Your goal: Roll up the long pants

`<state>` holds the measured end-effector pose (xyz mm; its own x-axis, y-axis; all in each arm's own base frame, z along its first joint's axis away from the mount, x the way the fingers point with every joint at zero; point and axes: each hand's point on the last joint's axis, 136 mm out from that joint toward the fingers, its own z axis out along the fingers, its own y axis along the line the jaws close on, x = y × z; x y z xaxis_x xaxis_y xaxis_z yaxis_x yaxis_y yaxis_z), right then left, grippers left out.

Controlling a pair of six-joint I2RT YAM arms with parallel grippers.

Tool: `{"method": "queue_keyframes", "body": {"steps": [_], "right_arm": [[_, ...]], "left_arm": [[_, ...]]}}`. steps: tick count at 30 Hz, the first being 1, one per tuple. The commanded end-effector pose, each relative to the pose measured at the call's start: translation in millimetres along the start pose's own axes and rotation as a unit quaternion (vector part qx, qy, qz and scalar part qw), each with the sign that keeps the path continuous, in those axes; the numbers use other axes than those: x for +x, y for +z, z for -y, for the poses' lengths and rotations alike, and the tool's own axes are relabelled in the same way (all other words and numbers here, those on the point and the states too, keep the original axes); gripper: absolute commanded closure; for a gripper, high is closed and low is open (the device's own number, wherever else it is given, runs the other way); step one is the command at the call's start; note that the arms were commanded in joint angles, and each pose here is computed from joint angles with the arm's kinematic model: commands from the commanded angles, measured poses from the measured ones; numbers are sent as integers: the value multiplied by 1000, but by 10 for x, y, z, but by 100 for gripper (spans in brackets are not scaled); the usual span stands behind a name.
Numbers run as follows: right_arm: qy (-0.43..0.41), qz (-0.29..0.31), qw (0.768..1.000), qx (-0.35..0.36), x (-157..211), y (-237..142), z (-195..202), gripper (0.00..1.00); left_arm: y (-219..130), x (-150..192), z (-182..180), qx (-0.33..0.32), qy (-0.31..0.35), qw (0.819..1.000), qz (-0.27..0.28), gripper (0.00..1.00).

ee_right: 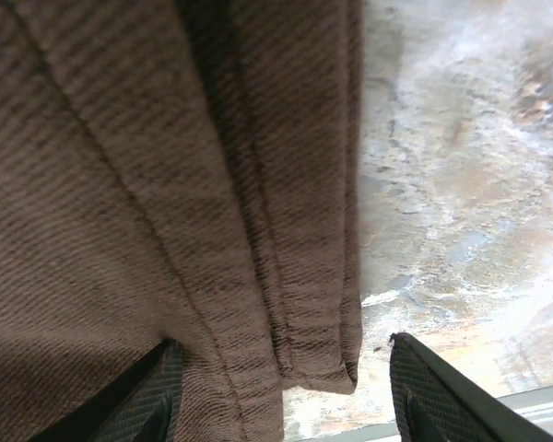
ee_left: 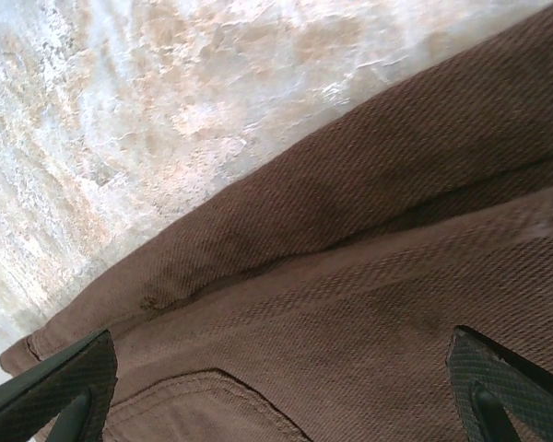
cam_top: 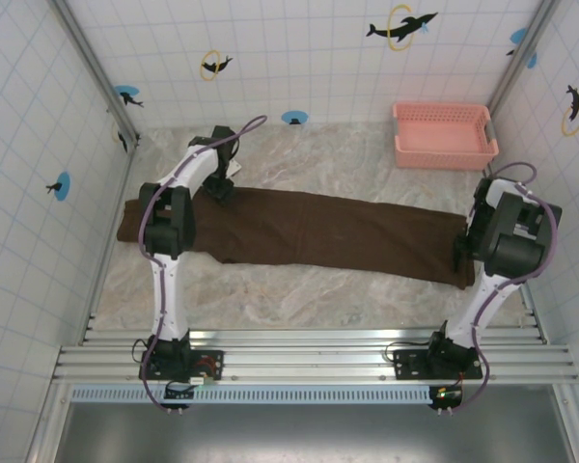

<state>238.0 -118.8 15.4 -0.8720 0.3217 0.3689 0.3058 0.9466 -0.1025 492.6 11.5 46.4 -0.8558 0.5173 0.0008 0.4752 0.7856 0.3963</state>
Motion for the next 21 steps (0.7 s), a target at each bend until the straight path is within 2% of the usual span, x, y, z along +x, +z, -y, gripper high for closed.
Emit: {"method": "queue_keyframes", "body": {"steps": [1,4,6,10,15,21], "right_arm": [[4,-4,1000,-18,-137,205,-39,50],[6,0,999,-37,-212,229,-64,66],[4,9,999,-51,-269,205,-87,74],[0,47,996,-71,-384,-17,-128,90],[1,115,990,-81,-376,-545,-104,95],[7,213,972,-96,-266,-1256,-84,99]], "left_arm": [[-152,42,46,-1,2,1000,-1,6],[-170,45,58,-4,5,1000,-3,6],[-167,49,71,-7,8,1000,-7,6],[-156,51,94,-10,12,1000,-13,6],[-159,-7,158,-14,16,1000,-16,6],[-357,-72,319,6,-11,1000,7,8]]}}
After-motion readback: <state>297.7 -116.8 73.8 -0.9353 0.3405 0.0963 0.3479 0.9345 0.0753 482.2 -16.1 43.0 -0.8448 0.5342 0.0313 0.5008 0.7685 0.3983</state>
